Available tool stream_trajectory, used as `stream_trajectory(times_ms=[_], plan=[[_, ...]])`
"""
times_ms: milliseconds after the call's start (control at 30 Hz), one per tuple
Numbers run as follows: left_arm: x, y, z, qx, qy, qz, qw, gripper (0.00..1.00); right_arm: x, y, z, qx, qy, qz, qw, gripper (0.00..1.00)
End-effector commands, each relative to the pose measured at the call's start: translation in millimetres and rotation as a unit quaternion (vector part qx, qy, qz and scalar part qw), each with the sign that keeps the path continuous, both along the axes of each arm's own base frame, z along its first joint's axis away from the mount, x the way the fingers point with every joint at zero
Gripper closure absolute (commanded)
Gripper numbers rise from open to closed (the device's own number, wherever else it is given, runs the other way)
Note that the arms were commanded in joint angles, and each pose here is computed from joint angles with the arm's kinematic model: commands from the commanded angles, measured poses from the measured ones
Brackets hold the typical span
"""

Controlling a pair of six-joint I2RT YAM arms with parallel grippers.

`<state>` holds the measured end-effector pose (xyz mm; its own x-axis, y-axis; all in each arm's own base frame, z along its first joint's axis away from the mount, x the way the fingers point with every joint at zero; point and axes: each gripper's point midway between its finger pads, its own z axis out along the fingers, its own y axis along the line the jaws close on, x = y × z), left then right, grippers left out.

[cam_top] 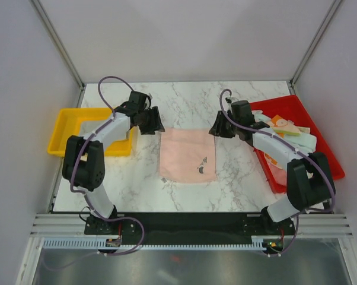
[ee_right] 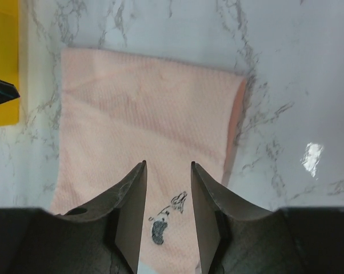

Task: Fold and stack the towels
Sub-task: Fold the towel

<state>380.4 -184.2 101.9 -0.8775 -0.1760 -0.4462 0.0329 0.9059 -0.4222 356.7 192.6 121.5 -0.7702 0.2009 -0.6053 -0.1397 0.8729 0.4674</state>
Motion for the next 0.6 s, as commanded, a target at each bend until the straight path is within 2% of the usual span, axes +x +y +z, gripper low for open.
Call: stream_trajectory(times_ms=[0, 133, 300, 567], plan=[[25.2, -2.0, -9.1, 0.004, -0.002, -0.03, 1.0, 0.42, 32.7, -6.0, -4.9, -0.014, -0.013, 0.024, 1.0, 0.56], [43.9, -11.4, -20.6, -0.013, 0.004, -0.049, 0.999, 0.44, 54.3, -6.8, -29.8, -0.017, 0.013, 0.03, 0.999, 0.61], [58.2, -16.9, -27.3, -0.017, 0.003, -0.055, 0.998, 0.44, 61.6, -6.4, -59.9, -0.026, 0.04, 0.036, 0.998, 0.62], [67.6, -15.1, -45.4, -0.013, 0.015, -0.054, 0.998, 0.47, 72.9, -2.5, -67.1, -0.015, 0.042, 0.035, 0.998, 0.62]])
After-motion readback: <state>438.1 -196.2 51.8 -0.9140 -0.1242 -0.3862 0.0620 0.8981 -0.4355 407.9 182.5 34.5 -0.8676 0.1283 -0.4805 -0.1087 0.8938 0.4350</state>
